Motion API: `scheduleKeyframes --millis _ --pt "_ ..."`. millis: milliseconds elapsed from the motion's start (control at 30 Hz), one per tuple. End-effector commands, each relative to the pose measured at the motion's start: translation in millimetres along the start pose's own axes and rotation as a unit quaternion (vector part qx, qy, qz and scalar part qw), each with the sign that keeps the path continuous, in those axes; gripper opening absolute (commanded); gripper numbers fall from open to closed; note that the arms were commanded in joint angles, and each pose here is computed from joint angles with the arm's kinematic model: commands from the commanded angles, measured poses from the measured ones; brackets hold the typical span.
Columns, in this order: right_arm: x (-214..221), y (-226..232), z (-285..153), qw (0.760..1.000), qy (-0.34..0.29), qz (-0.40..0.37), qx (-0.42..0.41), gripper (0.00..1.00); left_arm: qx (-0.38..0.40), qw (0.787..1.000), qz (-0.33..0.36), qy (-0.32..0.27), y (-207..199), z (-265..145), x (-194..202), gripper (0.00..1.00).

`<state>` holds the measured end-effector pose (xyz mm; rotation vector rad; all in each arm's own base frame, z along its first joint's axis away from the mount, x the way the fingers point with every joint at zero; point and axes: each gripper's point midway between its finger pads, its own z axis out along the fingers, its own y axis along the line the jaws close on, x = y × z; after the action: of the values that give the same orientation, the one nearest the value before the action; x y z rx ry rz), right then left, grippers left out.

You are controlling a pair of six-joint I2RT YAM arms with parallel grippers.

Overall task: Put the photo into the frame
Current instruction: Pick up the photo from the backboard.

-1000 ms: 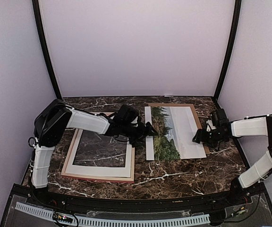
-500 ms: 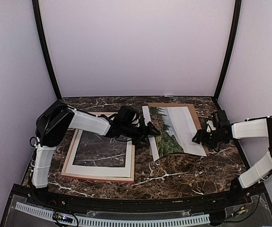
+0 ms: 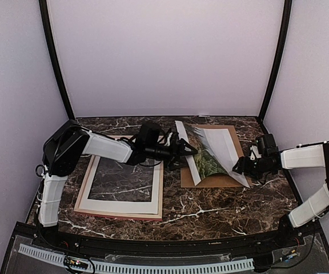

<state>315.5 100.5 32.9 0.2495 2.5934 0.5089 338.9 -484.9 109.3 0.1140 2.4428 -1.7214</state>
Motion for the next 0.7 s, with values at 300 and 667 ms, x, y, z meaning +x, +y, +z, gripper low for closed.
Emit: scheduleKeyframes --millis 300,667 --pt "34.8 -11.0 6.3 0.998 0.059 0.012 0.009 0.66 0.069 0.995 0.071 -0.012 -26.0 -13.9 -7.5 0.91" --pt "38.2 -11.9 7.7 0.998 0.062 0.015 0.008 0.66 0.093 0.991 0.094 -0.019 -36.8 -16.4 -10.0 0.88"
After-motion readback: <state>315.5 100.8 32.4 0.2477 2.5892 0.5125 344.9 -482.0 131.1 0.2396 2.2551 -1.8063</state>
